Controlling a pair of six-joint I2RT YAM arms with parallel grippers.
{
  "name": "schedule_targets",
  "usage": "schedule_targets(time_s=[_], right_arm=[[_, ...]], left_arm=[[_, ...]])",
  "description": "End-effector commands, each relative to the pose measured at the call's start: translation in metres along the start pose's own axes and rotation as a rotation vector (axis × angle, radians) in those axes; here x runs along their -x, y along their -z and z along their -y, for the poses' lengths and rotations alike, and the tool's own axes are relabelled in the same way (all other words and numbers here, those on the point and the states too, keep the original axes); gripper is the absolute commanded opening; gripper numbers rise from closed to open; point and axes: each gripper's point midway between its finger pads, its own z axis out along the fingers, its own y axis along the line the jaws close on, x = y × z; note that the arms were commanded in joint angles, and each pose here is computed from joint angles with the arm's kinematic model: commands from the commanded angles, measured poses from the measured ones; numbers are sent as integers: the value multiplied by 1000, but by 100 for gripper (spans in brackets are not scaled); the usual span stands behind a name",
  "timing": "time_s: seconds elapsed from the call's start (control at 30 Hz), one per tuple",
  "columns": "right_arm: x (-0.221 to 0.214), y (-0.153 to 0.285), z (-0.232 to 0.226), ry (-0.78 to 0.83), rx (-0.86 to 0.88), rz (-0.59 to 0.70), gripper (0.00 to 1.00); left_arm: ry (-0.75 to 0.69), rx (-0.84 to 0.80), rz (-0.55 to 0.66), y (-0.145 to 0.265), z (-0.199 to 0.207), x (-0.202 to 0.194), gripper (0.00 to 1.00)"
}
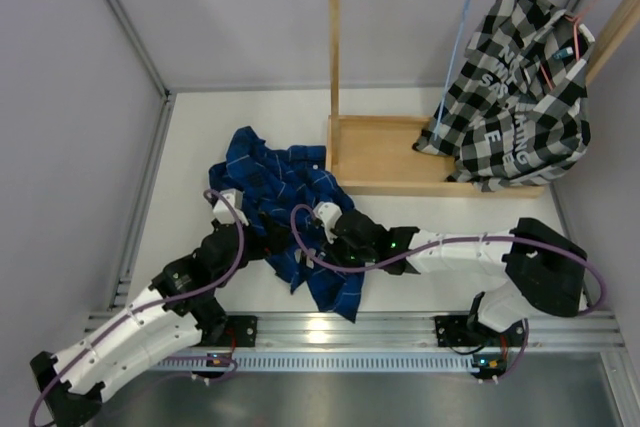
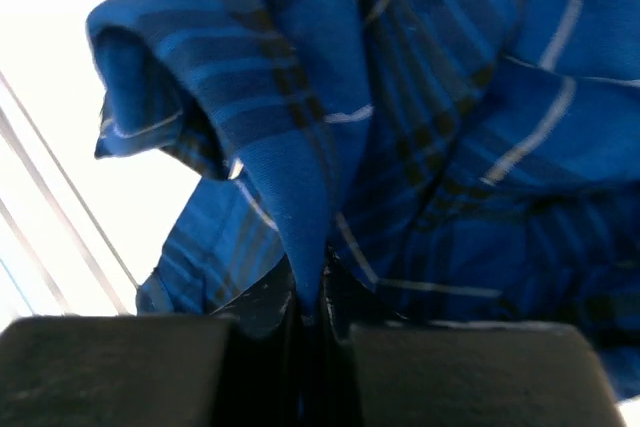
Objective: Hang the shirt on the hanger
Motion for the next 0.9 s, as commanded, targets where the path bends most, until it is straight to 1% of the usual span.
schedule_targets(time_s=[0.0,0.07,0.1,0.17,0.2,0.27,0.3,0.33,0.37,0.4,0.43,0.47,0.57,0.63,0.7,0.8,0.83,0.87], right_arm=[[46,6,-1,1,-50,141,0],[69,17,1,14,-69,193,0],[69,22,8,17,-111,179,0],[89,32,11,24,-146,209,0],[94,36,16,25,-178,212,0],[106,45,21,16,-206,209,0],[109,48,24,13,-216,207,0],[113,52,28,3,-228,203,0],[113,54,32,-6,-241,199,0],[115,56,35,-11,-250,201,0],[115,58,38,-17,-258,202,0],[115,61,38,-22,-257,203,0],[114,65,40,-25,-257,203,0],[112,65,39,-23,-248,198,0],[112,66,38,-22,-234,198,0],[109,65,32,-28,-200,191,0],[107,64,31,-31,-194,187,0],[106,64,31,-31,-193,185,0]], left_arm=[[0,-72,-19,-1,24,8,98],[-23,-65,-53,-5,25,1,98],[-28,-67,-70,-6,26,-3,98],[-45,-77,-88,-11,31,-9,98],[-63,-110,-100,-9,42,-13,98],[-105,-78,-71,-11,47,-12,98],[-149,-121,-65,-1,65,-18,98],[-170,-40,26,-4,58,-7,98],[-199,-20,50,0,58,-7,98],[-238,-26,55,6,65,-14,98],[-247,24,64,2,65,-16,98],[-288,94,81,1,54,-15,97],[-347,207,63,-12,44,-30,93],[-378,251,40,-23,40,-45,89],[-387,272,42,-27,41,-48,84],[-445,319,42,-36,37,-55,70],[-455,323,40,-37,38,-56,63],[-459,325,39,-39,40,-57,63]])
